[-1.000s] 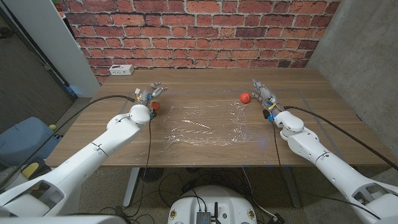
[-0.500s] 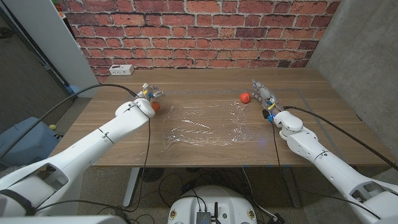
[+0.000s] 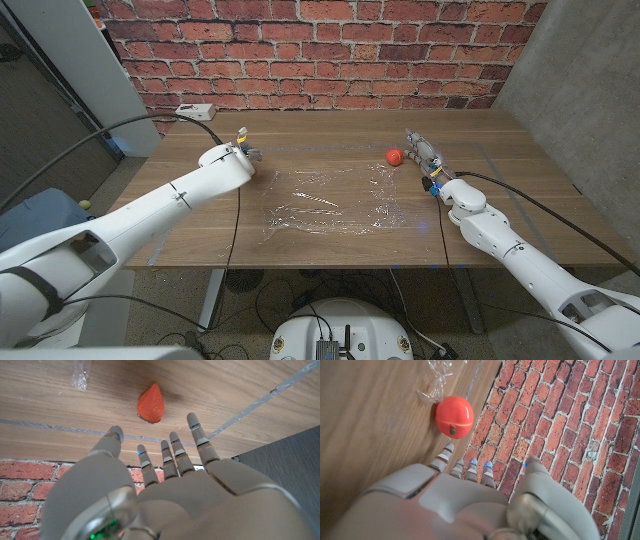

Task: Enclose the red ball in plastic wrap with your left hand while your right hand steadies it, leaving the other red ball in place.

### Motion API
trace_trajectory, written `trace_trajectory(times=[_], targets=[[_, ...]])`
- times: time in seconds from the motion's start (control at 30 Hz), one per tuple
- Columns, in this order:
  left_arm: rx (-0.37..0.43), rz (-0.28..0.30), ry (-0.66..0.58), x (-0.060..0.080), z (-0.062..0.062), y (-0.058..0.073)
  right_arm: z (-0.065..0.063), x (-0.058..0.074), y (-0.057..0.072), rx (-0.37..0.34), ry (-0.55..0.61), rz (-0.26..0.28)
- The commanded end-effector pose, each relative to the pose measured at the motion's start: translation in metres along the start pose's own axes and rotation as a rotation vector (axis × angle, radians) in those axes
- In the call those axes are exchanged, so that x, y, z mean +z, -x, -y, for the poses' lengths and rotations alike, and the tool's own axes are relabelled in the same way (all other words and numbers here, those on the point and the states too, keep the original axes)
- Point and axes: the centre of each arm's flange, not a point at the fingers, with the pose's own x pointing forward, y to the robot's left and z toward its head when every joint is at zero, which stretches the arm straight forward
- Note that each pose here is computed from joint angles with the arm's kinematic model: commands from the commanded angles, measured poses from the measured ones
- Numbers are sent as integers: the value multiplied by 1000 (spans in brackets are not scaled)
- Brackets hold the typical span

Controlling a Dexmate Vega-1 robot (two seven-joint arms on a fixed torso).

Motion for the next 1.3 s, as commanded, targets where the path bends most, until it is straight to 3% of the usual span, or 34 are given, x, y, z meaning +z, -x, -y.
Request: trace_trajectory(times=[0.03,0.4,0.57,0.9,1.3], targets=[[-41,-111,-100,6,-12,-4,4,-4,-1,-9,-28,-2],[-4,-135,-201,21,-7,-14,7,-7,0,-24,-35,-5],[13,-180,-248,28,-4,-20,9,-10,1,-27,-36,-5],[-26,-212,-330,41,2,-29,10,-15,1,-37,-51,-9],[-6,-235,-406,47,15,-37,11,-16,0,-39,-55,-9]])
